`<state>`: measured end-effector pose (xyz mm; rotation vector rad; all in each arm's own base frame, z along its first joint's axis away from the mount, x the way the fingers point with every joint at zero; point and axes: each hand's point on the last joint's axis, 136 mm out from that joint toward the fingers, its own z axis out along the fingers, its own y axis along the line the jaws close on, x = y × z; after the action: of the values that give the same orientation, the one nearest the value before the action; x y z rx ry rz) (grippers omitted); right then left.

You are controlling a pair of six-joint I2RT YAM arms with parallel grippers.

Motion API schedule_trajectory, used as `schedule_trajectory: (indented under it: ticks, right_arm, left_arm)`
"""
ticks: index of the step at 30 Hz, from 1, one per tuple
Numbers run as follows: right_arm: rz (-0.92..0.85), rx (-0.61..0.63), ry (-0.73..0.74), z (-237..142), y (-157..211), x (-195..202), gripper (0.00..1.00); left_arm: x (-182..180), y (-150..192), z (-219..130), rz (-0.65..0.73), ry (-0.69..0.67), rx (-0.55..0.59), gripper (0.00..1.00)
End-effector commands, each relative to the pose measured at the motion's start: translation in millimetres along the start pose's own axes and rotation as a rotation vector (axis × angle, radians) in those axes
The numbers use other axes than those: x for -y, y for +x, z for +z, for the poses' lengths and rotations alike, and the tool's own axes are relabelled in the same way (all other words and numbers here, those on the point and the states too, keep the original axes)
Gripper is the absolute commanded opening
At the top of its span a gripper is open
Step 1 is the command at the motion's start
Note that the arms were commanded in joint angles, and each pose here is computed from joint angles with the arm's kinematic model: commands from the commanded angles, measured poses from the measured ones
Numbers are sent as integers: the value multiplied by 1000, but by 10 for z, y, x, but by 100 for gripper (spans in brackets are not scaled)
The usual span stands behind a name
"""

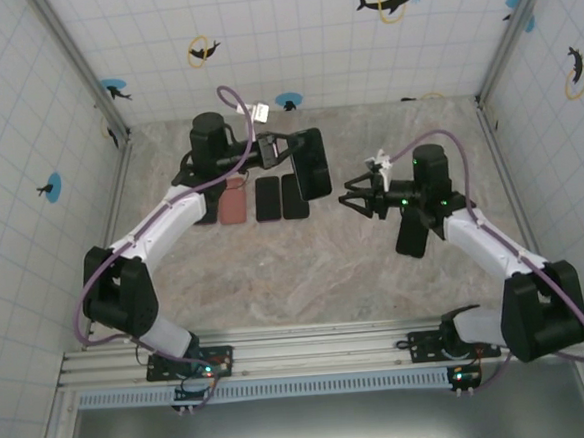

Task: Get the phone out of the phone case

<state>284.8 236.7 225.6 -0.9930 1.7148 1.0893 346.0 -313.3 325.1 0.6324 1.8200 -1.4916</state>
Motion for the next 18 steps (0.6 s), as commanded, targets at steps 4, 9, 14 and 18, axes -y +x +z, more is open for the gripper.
schedule_trajectory:
  ticks: [4, 9, 14, 18]
  right_arm:
    - [-153, -75, -144, 164, 84, -255, 48]
    - [-206, -103, -220, 306, 67, -368, 46]
    - [-250, -77, -295, 375, 6, -535, 40]
    - [-265, -78, -325, 416, -23, -583, 35]
  left_arm:
    - [433, -30, -278, 219, 130, -27, 0]
    - [499, 59, -320, 222, 175, -49, 0]
    - [520, 90, -331, 217, 193, -57, 0]
    - [534, 100, -336, 215, 201, -60, 0]
